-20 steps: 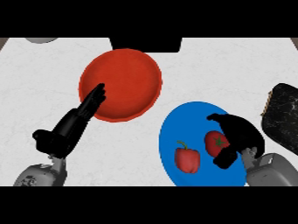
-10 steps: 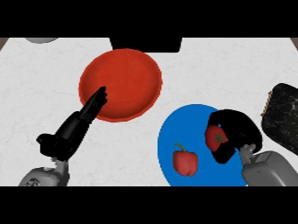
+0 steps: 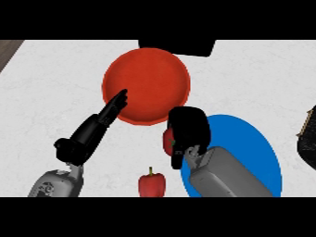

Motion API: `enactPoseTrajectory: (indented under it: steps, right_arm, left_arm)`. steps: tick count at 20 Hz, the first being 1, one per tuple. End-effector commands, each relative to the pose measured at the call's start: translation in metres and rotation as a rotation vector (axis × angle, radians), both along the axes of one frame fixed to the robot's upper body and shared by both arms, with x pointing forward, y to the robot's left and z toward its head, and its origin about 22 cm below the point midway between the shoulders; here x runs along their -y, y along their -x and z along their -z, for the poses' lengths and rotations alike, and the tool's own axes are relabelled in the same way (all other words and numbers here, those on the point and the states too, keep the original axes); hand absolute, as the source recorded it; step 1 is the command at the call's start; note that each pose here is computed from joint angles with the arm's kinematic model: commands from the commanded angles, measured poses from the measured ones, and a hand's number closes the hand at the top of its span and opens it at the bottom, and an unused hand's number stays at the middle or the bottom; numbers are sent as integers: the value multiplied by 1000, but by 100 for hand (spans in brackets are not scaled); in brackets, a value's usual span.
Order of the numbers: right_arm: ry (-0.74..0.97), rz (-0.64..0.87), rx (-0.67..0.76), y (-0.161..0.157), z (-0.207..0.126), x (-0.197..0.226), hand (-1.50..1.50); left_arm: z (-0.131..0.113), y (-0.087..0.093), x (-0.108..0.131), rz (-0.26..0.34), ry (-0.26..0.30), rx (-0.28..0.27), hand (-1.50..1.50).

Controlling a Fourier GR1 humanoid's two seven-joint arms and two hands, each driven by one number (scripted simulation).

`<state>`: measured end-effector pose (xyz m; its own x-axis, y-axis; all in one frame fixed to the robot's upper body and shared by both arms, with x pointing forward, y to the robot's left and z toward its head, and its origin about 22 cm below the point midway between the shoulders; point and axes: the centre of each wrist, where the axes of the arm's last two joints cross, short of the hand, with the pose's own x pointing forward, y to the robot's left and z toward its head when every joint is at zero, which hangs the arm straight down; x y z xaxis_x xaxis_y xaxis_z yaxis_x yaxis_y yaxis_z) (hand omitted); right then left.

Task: Pick the tomato from the plate and place it in the bowl

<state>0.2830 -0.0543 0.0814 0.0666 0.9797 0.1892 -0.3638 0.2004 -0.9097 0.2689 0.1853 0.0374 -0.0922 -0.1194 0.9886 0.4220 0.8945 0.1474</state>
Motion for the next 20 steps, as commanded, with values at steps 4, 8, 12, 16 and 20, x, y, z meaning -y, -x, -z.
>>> enactPoseTrajectory:
  steps: [4, 8, 12, 16, 20]
  right_arm:
    - [152, 147, 241, -11, -32, -61, 150]
    - [94, 194, 445, -17, -60, -78, 150]
    - [-41, 243, 602, -24, -99, -87, 150]
    - [-129, 309, 685, -27, -122, -94, 150]
    - [-123, 402, 676, -47, -131, -93, 150]
  left_arm:
    - [2, -5, 15, 56, -6, -15, 0]
    - [1, -6, 21, 62, 2, -27, 0]
    - [-4, -11, 27, 65, -3, -13, 0]
    - [-3, -16, 21, 61, -10, 2, 0]
    - [-2, -12, 20, 65, 4, 2, 0]
